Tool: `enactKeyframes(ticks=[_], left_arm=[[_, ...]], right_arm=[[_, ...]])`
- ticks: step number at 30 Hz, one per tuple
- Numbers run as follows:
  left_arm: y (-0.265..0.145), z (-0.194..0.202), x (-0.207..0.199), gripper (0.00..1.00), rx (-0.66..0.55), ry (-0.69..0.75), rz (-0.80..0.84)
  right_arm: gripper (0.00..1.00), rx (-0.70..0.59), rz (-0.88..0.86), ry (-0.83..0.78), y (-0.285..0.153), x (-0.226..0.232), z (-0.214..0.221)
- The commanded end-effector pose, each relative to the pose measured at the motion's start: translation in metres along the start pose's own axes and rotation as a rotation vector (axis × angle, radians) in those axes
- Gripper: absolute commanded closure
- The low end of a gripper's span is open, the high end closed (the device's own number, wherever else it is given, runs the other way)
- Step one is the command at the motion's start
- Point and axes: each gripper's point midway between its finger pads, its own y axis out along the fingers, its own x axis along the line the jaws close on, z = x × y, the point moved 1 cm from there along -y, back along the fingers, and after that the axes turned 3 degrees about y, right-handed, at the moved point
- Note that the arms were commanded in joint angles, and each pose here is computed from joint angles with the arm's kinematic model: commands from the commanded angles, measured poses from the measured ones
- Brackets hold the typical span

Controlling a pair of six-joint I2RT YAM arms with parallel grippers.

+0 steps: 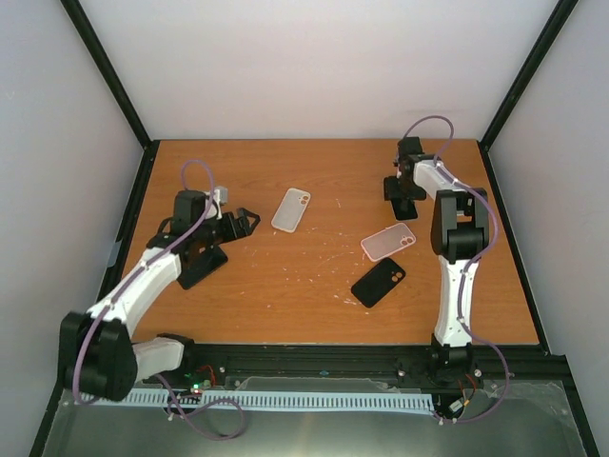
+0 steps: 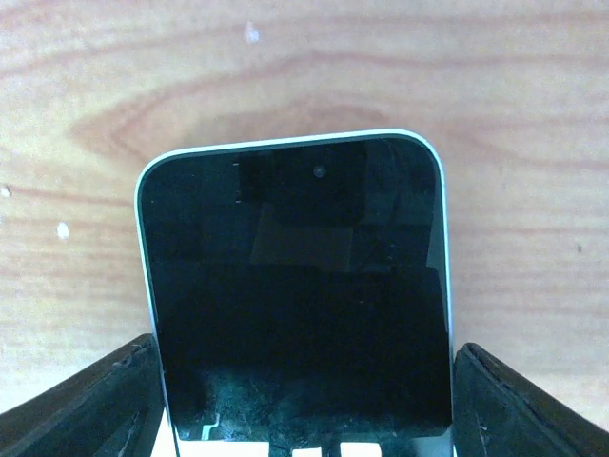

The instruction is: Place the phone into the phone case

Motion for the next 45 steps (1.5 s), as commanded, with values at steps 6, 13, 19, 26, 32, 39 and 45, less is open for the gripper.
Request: enactKeyframes(ticks=[6, 13, 19, 26, 32, 39, 45], left_arm=[[0.066, -0.075, 0.009, 0.16, -0.093, 0.009, -0.031], [0.142, -0.072, 0.030, 0.27, 0.011, 0.031, 0.012], [0.177, -0.048, 0.049, 0.34, 0.108, 0.008, 0.016], [0.189, -0.017, 0.050, 0.45, 0.197, -0.011, 0.058], [0.195, -0.002, 0.045, 0.54, 0.236, -0.005, 0.033], [0.195, 0.013, 0.040, 0.61, 0.264, -0.004, 0.009], [0.196, 0.028, 0.041, 0.82, 0.292, 0.002, -0.055]], right_arm=[[0.28, 0.028, 0.091, 0.062, -0.015, -0.017, 0.025], [0.30, -0.004, 0.136, 0.125, -0.040, -0.026, 0.025], [0.32, -0.021, 0.099, 0.167, -0.061, -0.020, 0.030], [0.34, -0.040, 0.079, 0.163, -0.078, -0.014, 0.043], [0.35, -0.056, 0.075, 0.157, -0.088, -0.010, 0.046], [0.36, -0.062, 0.066, 0.144, -0.098, -0.003, 0.048], [0.36, -0.097, -0.004, 0.115, -0.124, 0.021, 0.055]])
